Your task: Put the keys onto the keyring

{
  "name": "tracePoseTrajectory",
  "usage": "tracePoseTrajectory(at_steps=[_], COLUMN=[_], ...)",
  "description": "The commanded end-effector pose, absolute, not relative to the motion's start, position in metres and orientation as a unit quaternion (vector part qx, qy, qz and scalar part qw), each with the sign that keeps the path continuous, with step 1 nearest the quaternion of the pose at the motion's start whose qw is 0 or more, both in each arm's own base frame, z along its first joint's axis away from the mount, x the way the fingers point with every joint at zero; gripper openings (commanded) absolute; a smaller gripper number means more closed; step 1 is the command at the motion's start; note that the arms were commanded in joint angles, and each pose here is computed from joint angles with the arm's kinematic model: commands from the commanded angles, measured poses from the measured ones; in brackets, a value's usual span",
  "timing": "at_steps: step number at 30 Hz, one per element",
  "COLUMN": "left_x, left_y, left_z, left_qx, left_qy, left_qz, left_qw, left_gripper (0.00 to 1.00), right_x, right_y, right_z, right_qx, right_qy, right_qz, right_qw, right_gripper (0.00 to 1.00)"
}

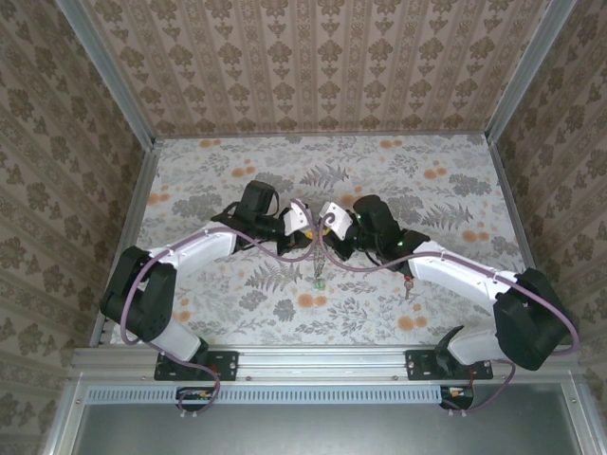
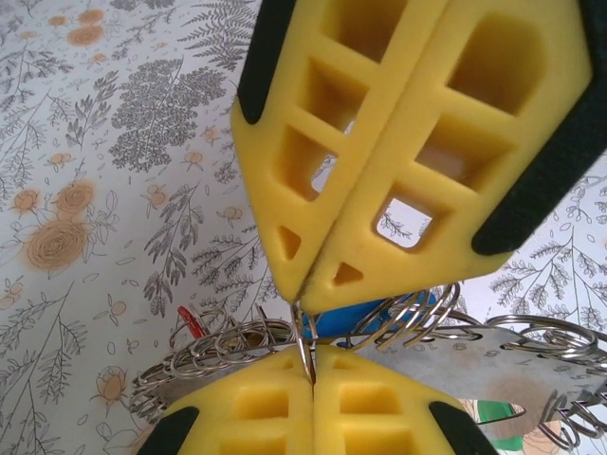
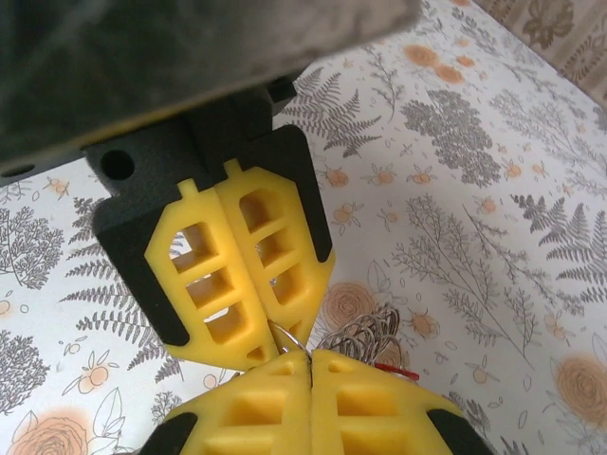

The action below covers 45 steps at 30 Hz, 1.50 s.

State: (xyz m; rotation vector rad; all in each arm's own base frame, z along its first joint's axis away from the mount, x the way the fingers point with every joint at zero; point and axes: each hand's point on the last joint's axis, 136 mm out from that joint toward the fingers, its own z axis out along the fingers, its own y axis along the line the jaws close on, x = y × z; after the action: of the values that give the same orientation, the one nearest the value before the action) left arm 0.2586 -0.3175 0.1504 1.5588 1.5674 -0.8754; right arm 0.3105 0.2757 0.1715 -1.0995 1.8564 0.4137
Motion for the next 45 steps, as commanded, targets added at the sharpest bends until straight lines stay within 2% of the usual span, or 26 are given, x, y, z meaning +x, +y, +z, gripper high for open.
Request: tracePoseTrajectory(at_steps=[1,6,14,20,26,31,37,45], left_x=[0.236,0.238,0.237,0.237,0.245,0.248,0.251,0.253], left_y=[-0.326,-0.329,-0.328,-0.328,-0.326,-0.326,-0.329,-0.329], left_z=[0.156,0.152,0.146,0.14,0.128,0.123,0.128,0.136], left_qx=[0.615,0.611,0.605,0.602,0.587,0.578,0.577,0.576], left_qy=[0.583,0.587,0.595,0.599,0.619,0.626,0.623,0.62], left_qz=[-0.386,-0.381,-0.377,-0.378,-0.365,-0.366,-0.366,-0.363], left_qw=[0.364,0.37,0.371,0.368,0.372,0.374,0.381,0.391], left_gripper=[0.0,0.0,0.0,0.0,0.0,0.05,0.06,0.13], right_x=[0.336,0.334,0.333,0.327,0.324,0.318,0.312,0.309], right_y=[0.26,0.256,0.249,0.262,0.264,0.266,0.27,0.274], right_z=[0.17,0.158,0.157,0.166,0.189,0.197,0.196,0.196], right_qx=[-0.385,-0.388,-0.392,-0.402,-0.41,-0.432,-0.454,-0.466], right_qy=[0.801,0.816,0.815,0.801,0.771,0.754,0.745,0.738], right_qz=[0.124,0.113,0.098,0.137,0.136,0.134,0.133,0.137], right_qw=[0.442,0.413,0.416,0.422,0.468,0.476,0.471,0.468], right_gripper=[0.0,0.0,0.0,0.0,0.0,0.0,0.0,0.0])
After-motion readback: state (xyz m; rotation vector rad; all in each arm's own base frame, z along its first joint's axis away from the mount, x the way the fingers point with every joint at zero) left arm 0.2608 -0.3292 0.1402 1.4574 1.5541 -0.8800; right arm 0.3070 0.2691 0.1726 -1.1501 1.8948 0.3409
